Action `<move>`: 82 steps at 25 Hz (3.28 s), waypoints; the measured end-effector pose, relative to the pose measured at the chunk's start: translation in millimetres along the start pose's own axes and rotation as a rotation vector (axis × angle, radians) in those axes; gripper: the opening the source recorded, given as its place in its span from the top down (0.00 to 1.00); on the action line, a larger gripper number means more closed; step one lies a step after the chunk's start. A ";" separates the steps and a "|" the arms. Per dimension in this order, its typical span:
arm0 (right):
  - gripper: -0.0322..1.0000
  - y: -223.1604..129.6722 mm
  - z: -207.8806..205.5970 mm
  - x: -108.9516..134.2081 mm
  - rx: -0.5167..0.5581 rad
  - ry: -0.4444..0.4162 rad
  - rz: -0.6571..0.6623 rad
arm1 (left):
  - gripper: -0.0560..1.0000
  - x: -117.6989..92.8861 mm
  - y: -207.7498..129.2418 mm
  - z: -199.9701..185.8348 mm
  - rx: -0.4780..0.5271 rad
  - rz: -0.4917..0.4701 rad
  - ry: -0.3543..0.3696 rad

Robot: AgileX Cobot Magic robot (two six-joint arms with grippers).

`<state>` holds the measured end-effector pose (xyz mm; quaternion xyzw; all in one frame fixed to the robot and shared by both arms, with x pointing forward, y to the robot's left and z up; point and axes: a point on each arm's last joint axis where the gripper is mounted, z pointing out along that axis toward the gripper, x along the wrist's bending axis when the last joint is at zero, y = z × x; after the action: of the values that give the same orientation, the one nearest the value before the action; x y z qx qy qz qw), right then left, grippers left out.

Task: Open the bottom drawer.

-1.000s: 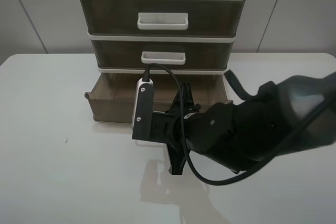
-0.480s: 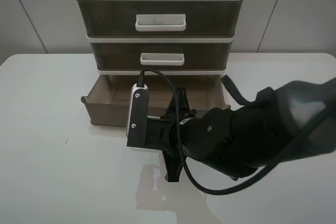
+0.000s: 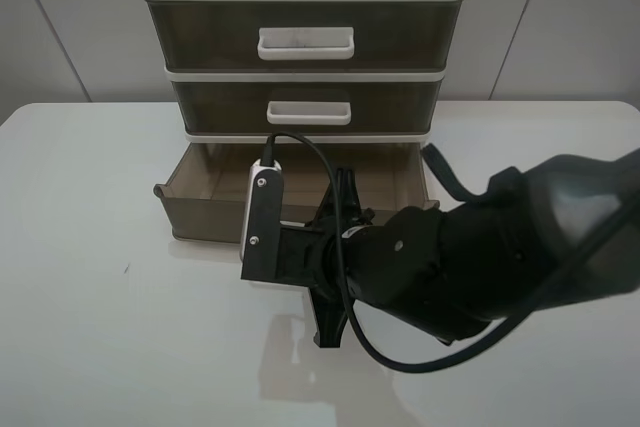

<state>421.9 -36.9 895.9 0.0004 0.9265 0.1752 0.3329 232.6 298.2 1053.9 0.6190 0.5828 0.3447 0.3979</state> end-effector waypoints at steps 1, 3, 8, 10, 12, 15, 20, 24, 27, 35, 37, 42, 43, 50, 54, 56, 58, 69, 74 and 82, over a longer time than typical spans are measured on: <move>0.86 0.0 0.0 0.2 0.000 0.002 0.001 | 0.24 0.0 0.0 0.0 0.000 0.000 0.000; 0.81 6.0 -2.7 3.6 -0.038 0.039 -0.022 | 0.24 0.0 0.0 0.0 0.000 0.000 0.000; 0.59 17.0 -9.5 9.4 -0.101 0.087 -0.065 | 0.24 0.0 0.0 0.0 0.000 0.000 0.000; 0.53 16.9 -9.4 9.0 -0.102 0.085 -0.069 | 0.24 0.0 0.0 0.0 0.000 0.000 0.000; 0.49 17.1 -9.6 8.7 -0.103 0.082 -0.073 | 0.24 0.0 0.0 0.0 0.000 0.000 0.000; 0.48 19.0 -13.9 5.1 -0.118 0.072 -0.069 | 0.24 0.0 0.0 0.0 0.000 0.000 0.000; 0.47 25.7 -31.2 -6.7 -0.177 0.050 -0.047 | 0.24 0.0 0.0 0.0 0.000 0.000 0.000; 0.44 31.0 -49.0 -16.9 -0.235 0.042 -0.012 | 0.24 0.0 0.0 0.0 0.000 0.000 0.000; 0.44 33.7 -61.6 -24.6 -0.271 0.028 0.016 | 0.24 0.0 0.0 0.0 0.000 0.000 0.000; 0.44 34.3 -86.2 -41.6 -0.313 -0.019 0.146 | 0.24 0.0 0.0 0.0 0.000 0.000 0.000; 0.44 33.0 -89.3 -46.3 -0.308 -0.054 0.169 | 0.24 0.0 0.0 0.0 0.000 0.000 0.000; 0.44 32.5 -95.9 -50.9 -0.324 -0.056 0.304 | 0.24 0.0 0.0 0.0 0.000 0.000 0.000; 0.44 33.0 -98.1 -51.6 -0.335 -0.048 0.337 | 0.24 0.0 0.0 0.0 0.000 0.000 0.000; 0.44 19.0 -108.0 -66.7 -0.395 -0.008 0.611 | 0.24 0.0 0.0 0.0 0.000 0.000 0.000; 0.44 -21.5 -103.9 -82.1 -0.346 0.002 0.864 | 0.24 0.0 0.0 0.0 0.000 0.000 0.000; 0.44 -43.0 -104.5 -88.3 -0.310 0.021 0.973 | 0.24 0.0 0.0 0.0 0.000 0.000 0.000; 0.44 -63.7 -108.1 -93.8 -0.258 0.060 1.085 | 0.24 0.0 0.0 0.0 0.000 0.000 0.000; 0.44 -174.2 -193.6 -107.3 0.131 -0.173 1.490 | 0.24 0.0 0.0 0.0 0.000 0.000 0.000; 0.42 -177.6 -263.8 -83.5 0.061 -0.405 1.491 | 0.24 0.0 0.0 0.0 0.000 0.000 0.000; 0.36 -172.6 -320.5 -22.9 0.042 -0.574 1.443 | 0.24 0.0 0.0 0.0 0.000 0.000 0.000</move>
<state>261.9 -305.6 1083.7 0.6551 0.5777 0.3241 0.3633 232.6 298.2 1053.9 0.6190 0.5828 0.3447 0.3979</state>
